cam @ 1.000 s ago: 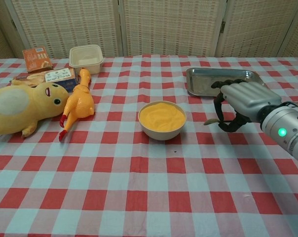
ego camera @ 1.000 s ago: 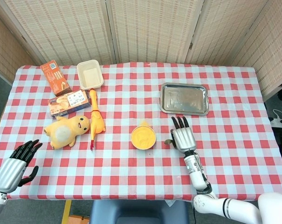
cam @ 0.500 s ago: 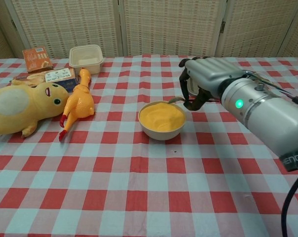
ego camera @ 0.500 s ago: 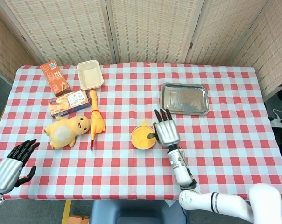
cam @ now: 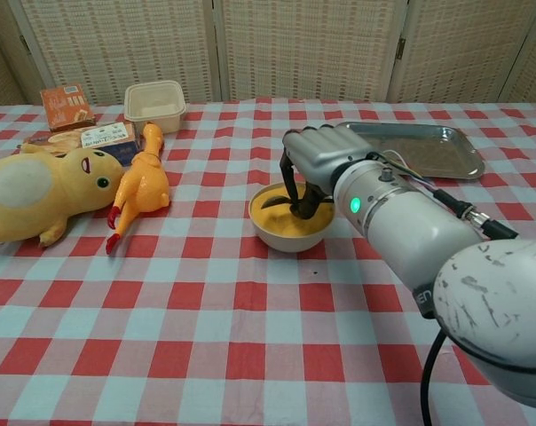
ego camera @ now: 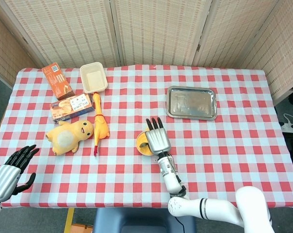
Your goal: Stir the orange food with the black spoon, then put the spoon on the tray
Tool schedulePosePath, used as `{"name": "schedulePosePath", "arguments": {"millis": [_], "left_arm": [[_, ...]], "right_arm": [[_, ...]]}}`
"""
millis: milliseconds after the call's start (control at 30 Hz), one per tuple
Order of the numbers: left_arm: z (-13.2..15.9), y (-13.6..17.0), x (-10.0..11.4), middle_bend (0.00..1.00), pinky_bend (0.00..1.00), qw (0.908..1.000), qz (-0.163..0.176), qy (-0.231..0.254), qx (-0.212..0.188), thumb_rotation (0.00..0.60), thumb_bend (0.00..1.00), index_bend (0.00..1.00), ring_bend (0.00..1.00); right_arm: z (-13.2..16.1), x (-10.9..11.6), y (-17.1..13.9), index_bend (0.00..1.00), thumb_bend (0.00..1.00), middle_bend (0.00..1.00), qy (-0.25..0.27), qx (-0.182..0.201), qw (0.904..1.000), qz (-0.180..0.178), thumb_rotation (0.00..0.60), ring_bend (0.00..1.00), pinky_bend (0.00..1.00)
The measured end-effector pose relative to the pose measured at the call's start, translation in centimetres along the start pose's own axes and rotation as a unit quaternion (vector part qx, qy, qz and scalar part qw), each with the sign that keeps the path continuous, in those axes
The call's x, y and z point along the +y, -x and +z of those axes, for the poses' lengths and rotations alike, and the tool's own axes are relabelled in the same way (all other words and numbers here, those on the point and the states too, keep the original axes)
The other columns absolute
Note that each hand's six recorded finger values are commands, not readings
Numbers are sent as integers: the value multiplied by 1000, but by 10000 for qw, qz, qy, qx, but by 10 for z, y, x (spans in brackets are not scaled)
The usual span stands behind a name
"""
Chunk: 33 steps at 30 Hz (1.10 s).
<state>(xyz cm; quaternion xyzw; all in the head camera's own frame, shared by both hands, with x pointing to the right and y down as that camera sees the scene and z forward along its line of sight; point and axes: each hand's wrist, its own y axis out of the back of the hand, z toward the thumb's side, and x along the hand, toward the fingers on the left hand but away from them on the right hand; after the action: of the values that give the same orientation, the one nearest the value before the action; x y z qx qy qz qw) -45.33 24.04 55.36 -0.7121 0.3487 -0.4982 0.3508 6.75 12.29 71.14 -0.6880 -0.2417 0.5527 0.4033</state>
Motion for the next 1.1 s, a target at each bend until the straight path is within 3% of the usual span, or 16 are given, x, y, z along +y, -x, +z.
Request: {"name": "schedulePosePath", "arguments": {"millis": [467, 733, 1100], "left_arm": [[3, -1, -2, 0, 124, 10000, -28, -38, -24, 600, 511, 0, 0], [2, 0, -1, 0, 125, 10000, 2, -24, -14, 600, 512, 0, 0], [2, 1, -1, 0, 126, 10000, 5, -42, -13, 600, 513, 0, 0]], "right_arm": [[-11, -3, -4, 567, 288, 68, -204, -85, 9997, 133, 600, 0, 16], [-8, -6, -6, 365, 290, 67, -236, -19, 9996, 173, 600, 0, 16], [-23, 9, -17, 365, 290, 67, 38, -26, 10000, -2, 600, 0, 15]]}}
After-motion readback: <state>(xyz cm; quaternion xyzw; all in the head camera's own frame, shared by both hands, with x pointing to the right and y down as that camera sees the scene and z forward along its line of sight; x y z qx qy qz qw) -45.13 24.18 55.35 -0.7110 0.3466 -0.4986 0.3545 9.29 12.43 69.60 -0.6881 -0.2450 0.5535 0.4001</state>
